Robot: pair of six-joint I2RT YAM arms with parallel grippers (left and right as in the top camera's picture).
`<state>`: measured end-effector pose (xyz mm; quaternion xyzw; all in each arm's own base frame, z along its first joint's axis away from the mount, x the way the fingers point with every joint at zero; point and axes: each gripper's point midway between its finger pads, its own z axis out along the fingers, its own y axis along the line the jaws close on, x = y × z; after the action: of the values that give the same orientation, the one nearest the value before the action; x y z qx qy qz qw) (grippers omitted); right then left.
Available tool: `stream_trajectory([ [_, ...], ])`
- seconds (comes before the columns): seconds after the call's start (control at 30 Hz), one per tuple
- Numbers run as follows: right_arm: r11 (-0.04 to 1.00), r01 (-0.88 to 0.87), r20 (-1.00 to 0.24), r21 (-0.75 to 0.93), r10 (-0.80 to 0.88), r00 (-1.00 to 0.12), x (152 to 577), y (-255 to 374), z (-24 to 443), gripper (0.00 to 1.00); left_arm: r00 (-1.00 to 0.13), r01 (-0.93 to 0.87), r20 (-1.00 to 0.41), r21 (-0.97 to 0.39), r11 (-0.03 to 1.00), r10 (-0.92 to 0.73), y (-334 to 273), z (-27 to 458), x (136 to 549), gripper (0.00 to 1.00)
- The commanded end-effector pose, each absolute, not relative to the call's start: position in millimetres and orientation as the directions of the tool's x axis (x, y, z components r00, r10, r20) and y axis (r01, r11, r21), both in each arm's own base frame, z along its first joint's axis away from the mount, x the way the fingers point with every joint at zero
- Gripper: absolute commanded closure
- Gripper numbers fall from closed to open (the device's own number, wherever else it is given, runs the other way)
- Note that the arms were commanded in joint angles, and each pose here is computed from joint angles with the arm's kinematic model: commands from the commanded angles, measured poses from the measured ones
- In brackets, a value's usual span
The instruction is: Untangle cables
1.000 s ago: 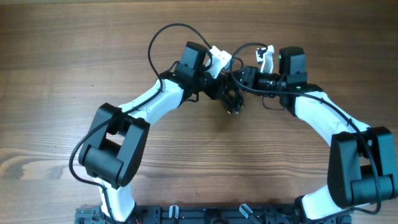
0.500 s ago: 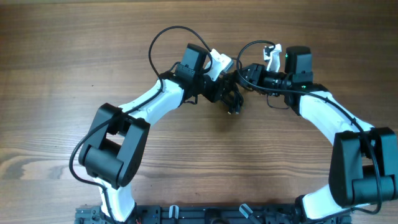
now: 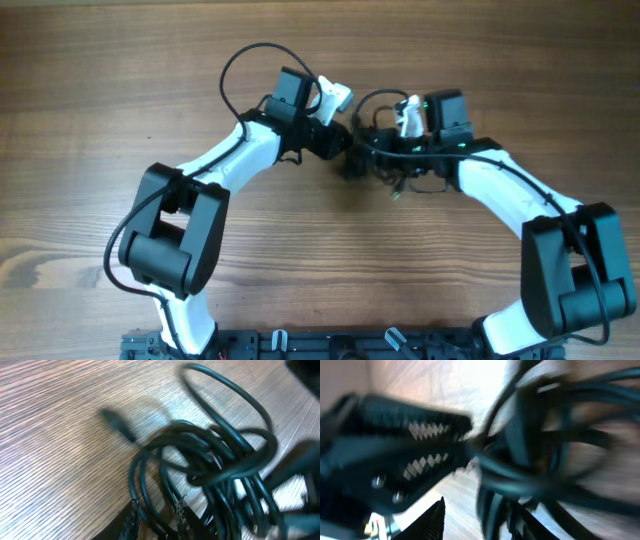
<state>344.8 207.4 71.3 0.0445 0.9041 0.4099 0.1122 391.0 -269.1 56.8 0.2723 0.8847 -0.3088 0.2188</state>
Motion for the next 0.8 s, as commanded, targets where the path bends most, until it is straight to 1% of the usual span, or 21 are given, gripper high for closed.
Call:
stream_trajectory([
  [0.0,0.635,-0.047,-0.143,0.771,0.100,-0.985,328,232,71,0.59,-0.766,0.606,-0.569,-0.484,0.631,0.299,-262,79,392,0.73],
  [0.13,0.615,-0.084,-0.174,0.784,0.087,-0.981,327,236,85,0.58,-0.793,0.577,-0.556,-0.557,0.597,0.248,-260,94,390,0.74],
  [0.27,0.590,-0.139,-0.238,0.795,0.092,-0.967,329,235,113,0.57,-0.850,0.488,-0.497,-0.624,0.610,0.173,-260,97,392,0.78],
  [0.37,0.601,-0.132,-0.244,0.788,0.109,-0.964,329,232,118,0.57,-0.835,0.511,-0.520,-0.616,0.600,0.178,-265,100,394,0.78],
  [0.47,0.667,-0.009,-0.195,0.745,0.205,-0.959,336,218,104,0.59,-0.785,0.581,-0.584,-0.576,0.576,0.208,-274,105,396,0.78],
  [0.53,0.701,0.044,-0.197,0.712,0.259,-0.946,343,209,97,0.58,-0.755,0.618,-0.613,-0.546,0.565,0.233,-280,106,395,0.78],
  [0.6,0.706,0.069,-0.193,0.705,0.285,-0.939,346,205,96,0.58,-0.743,0.629,-0.618,-0.515,0.583,0.256,-282,102,394,0.78],
  [0.77,0.688,0.069,-0.166,0.723,0.269,-0.949,340,208,97,0.59,-0.743,0.622,-0.606,-0.471,0.626,0.283,-286,93,391,0.78],
])
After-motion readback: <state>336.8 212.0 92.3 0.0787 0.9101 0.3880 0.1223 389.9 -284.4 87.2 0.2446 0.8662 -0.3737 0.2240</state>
